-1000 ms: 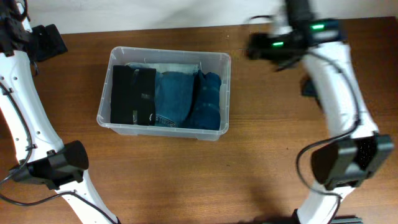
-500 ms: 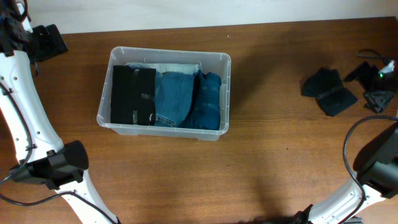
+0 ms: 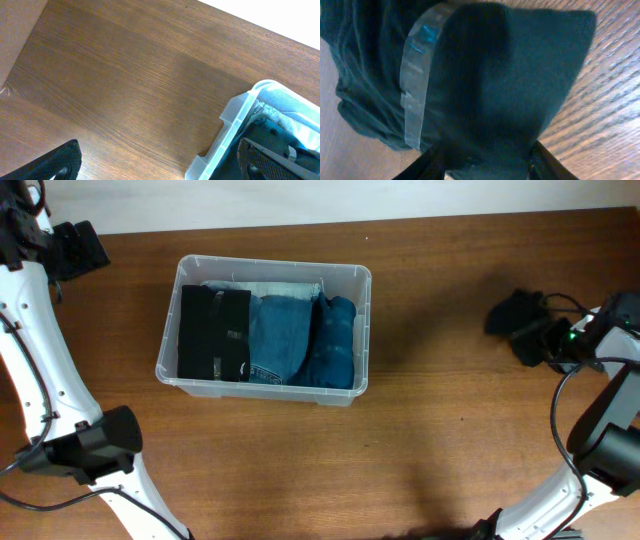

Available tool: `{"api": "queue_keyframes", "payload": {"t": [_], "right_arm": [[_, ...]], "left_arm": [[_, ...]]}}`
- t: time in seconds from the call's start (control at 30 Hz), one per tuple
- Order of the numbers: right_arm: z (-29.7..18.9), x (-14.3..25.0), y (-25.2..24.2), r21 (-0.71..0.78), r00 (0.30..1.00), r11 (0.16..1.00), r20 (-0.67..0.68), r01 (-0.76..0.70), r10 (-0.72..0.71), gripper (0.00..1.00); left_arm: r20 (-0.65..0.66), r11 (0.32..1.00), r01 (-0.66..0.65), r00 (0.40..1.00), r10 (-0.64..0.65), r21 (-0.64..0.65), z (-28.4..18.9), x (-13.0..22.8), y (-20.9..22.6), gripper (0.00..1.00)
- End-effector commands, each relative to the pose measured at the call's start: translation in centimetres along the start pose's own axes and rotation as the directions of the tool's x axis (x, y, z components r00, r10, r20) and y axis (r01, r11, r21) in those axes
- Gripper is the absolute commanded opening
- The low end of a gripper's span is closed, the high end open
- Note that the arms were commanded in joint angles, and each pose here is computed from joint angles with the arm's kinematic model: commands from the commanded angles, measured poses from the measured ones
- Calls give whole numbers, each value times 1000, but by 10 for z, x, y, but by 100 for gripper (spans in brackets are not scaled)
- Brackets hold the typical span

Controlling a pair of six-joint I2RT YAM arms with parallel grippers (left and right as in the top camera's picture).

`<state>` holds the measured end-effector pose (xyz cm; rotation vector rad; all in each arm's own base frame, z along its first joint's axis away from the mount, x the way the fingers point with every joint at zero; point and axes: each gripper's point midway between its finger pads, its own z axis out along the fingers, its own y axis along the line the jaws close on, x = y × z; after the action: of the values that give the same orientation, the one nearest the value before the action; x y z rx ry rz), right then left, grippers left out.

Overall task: Pack container
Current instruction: 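Release the black garment and return the right gripper to the remaining black item, then carry the second black garment with the right gripper into the box center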

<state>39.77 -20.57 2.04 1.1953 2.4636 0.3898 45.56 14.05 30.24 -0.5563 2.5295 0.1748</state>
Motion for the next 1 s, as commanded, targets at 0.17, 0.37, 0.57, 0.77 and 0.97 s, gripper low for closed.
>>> {"api": "queue_keyframes", "payload": {"t": [0.17, 0.37, 0.57, 0.77, 0.97], "right_arm": [[6, 10, 4, 45, 999, 998, -6, 45, -45, 4], [-26, 5, 39, -42, 985, 984, 9, 171, -171, 4], [-133, 15, 163, -194, 830, 809, 191, 555, -524, 4], [-204, 87, 265, -273, 622, 559, 337, 783, -707, 4], [-225, 222, 334, -526, 490, 280, 315, 803, -813, 4]], "left_arm": [[26, 1000, -8, 1000, 8, 13, -15, -1, 0, 99], [27, 1000, -8, 1000, 8, 14, -15, -2, 0, 99], [28, 1000, -8, 1000, 8, 14, -15, -2, 0, 99], [14, 1000, -9, 1000, 9, 11, -15, 1, 1, 99], [14, 1000, -9, 1000, 9, 11, -15, 2, 1, 99]]}}
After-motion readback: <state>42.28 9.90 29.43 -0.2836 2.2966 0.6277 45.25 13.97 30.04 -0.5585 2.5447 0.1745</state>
